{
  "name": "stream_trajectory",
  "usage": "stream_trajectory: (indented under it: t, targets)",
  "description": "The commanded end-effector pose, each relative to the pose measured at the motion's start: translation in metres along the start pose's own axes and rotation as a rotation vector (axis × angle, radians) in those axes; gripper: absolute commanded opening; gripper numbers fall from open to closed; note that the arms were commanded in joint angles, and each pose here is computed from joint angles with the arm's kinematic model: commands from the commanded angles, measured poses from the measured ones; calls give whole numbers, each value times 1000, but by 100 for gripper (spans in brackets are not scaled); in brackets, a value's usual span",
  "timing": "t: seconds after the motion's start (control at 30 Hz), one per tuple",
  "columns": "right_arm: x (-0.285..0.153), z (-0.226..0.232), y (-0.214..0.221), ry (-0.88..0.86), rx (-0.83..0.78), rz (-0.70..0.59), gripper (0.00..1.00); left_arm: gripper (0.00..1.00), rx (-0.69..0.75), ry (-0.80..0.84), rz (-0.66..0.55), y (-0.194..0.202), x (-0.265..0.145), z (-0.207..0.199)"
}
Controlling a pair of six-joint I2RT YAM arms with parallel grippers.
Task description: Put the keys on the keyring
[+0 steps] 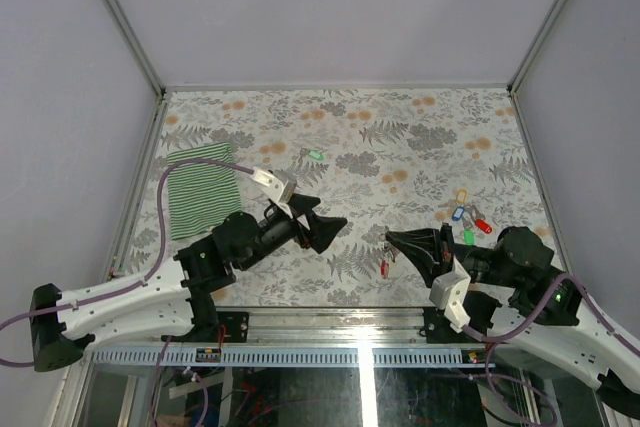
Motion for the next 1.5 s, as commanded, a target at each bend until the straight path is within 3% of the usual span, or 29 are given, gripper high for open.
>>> stream_trajectory:
  t: [0.0,0.33,0.87,1.47]
  targets:
    - [-2,-21,-19,54,-87,-38,0,81,-33,13,30,9,4,5]
    - [2,-17,-13,3,-66,10,0,81,-37,8,55,15,11,13]
    - [26,-15,-31,-115,-13,-109,0,81,56,22,-78,-1,11,16]
    - [28,-12,-33,-165,-15,-106,0,82,85,2,-21,23,16,21]
Point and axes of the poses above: each gripper's point midway between its finger pads, its own x axis out along the fingers, its own z axis along the line the jaws close on, y = z × x, the point moved 5 cm from there along -x, back along the fingers, and after that the axes turned 13 degrees about x, right-handed, at the moved point
